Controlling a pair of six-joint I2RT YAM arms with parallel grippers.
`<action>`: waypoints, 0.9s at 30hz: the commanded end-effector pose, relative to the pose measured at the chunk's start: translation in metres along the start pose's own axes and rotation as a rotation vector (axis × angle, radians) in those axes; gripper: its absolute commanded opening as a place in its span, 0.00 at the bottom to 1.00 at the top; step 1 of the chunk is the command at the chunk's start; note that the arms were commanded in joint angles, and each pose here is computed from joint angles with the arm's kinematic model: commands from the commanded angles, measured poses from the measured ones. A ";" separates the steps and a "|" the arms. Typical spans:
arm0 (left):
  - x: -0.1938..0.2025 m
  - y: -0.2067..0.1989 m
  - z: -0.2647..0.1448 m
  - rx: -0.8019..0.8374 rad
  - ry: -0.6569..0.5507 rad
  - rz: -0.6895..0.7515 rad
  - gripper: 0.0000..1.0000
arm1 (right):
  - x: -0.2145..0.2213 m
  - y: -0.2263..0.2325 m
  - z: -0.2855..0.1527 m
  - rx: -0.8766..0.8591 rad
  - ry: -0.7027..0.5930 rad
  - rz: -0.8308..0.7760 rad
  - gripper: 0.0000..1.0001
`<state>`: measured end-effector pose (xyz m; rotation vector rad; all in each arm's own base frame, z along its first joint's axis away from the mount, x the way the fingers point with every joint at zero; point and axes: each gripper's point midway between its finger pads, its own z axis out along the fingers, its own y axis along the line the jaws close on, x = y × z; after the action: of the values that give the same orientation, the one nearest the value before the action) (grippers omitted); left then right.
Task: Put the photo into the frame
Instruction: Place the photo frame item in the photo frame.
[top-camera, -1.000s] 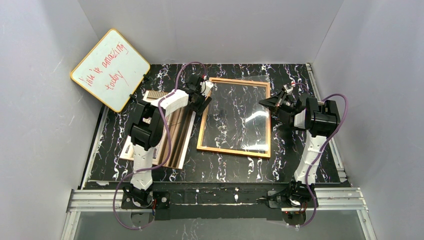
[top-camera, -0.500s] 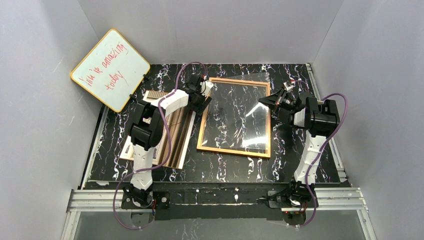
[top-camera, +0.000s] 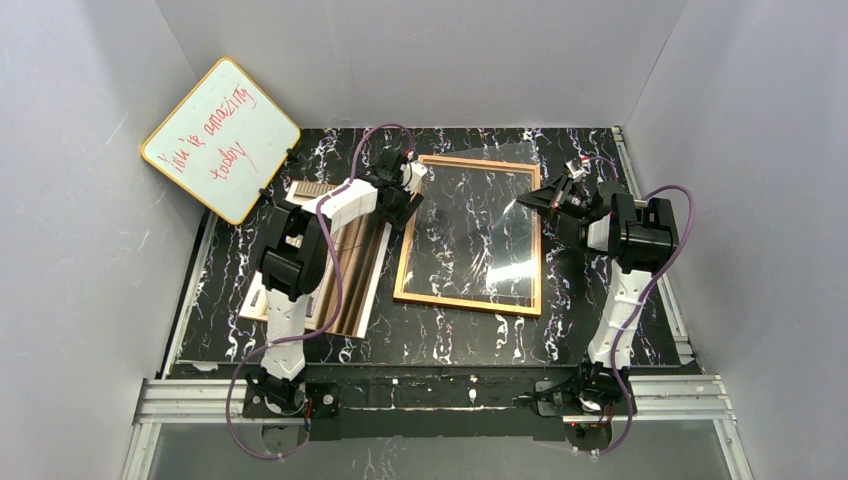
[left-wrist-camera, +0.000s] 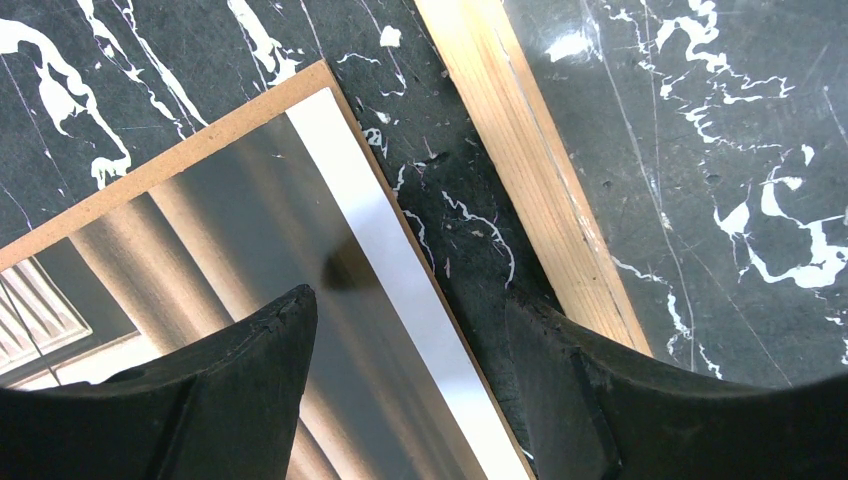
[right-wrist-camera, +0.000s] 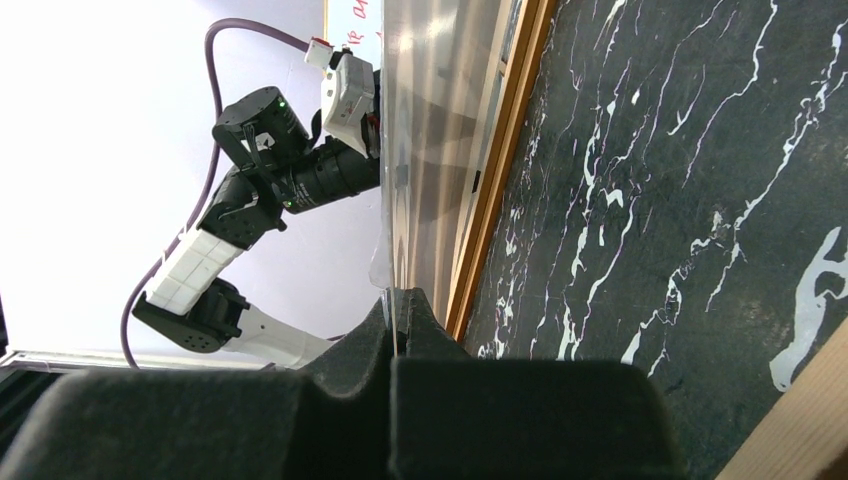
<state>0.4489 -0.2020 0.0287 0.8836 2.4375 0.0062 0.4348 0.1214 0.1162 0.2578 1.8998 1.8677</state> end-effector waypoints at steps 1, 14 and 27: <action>0.024 -0.015 0.009 0.041 0.087 0.019 0.68 | -0.002 0.005 0.002 -0.022 0.027 -0.078 0.01; 0.024 -0.017 0.009 0.046 0.088 0.017 0.68 | -0.006 -0.003 0.003 -0.010 0.026 -0.075 0.01; 0.026 -0.018 0.009 0.047 0.090 0.019 0.68 | -0.012 -0.016 0.004 0.045 0.014 -0.080 0.01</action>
<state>0.4489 -0.2019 0.0287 0.8836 2.4379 0.0067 0.4419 0.1200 0.0973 0.2587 1.9507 1.8349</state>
